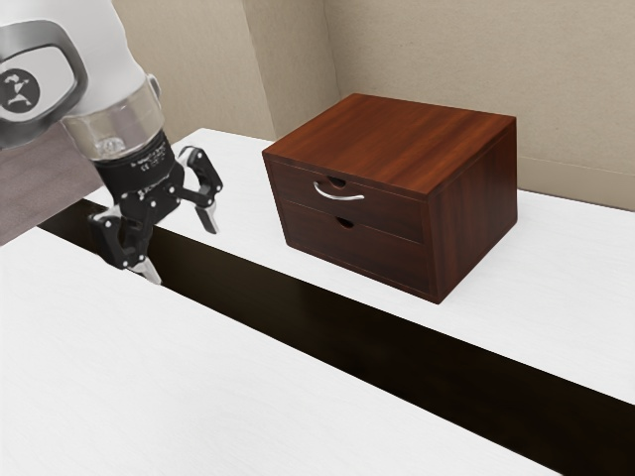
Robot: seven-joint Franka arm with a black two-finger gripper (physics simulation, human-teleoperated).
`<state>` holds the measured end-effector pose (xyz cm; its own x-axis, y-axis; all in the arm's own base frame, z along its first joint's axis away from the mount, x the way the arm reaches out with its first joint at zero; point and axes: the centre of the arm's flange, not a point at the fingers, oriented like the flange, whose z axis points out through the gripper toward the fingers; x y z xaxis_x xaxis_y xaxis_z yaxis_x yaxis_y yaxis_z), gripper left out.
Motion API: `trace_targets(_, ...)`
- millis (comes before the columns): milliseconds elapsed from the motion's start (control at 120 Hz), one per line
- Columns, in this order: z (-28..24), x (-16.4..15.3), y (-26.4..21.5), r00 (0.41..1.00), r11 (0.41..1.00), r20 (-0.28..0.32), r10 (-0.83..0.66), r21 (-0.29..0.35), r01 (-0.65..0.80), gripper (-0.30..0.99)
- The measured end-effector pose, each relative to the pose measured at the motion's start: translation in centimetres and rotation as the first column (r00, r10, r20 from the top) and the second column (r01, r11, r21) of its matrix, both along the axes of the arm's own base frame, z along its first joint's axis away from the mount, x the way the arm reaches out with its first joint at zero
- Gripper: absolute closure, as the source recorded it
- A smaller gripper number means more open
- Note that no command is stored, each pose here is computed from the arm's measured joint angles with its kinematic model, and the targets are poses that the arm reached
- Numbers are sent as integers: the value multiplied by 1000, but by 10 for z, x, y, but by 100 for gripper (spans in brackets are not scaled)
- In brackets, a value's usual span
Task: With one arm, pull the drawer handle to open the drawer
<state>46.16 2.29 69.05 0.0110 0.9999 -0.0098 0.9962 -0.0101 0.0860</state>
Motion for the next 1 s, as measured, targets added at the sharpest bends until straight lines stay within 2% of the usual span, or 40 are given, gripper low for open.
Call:
trace_targets(100, -10, 9, -2, 1000, 1000, -8, -1, 2, 1, 0)
trace_targets(175, -37, 36, 7, 999, 1000, -34, 17, 9, -17, 0)
trace_targets(283, -47, 61, 10, 1000, 999, -21, 23, 28, -22, 0)
trace_targets(575, -65, 146, 19, 997, 998, 78, 28, 56, -32, 0)
trace_targets(733, -79, 171, 34, 993, 997, 112, 35, 64, -42, 0)
trace_targets(908, -97, 202, 11, 986, 998, 163, -26, 67, 15, 0)
trace_targets(1000, -102, 208, 28, 981, 998, 194, -12, 70, -2, 0)
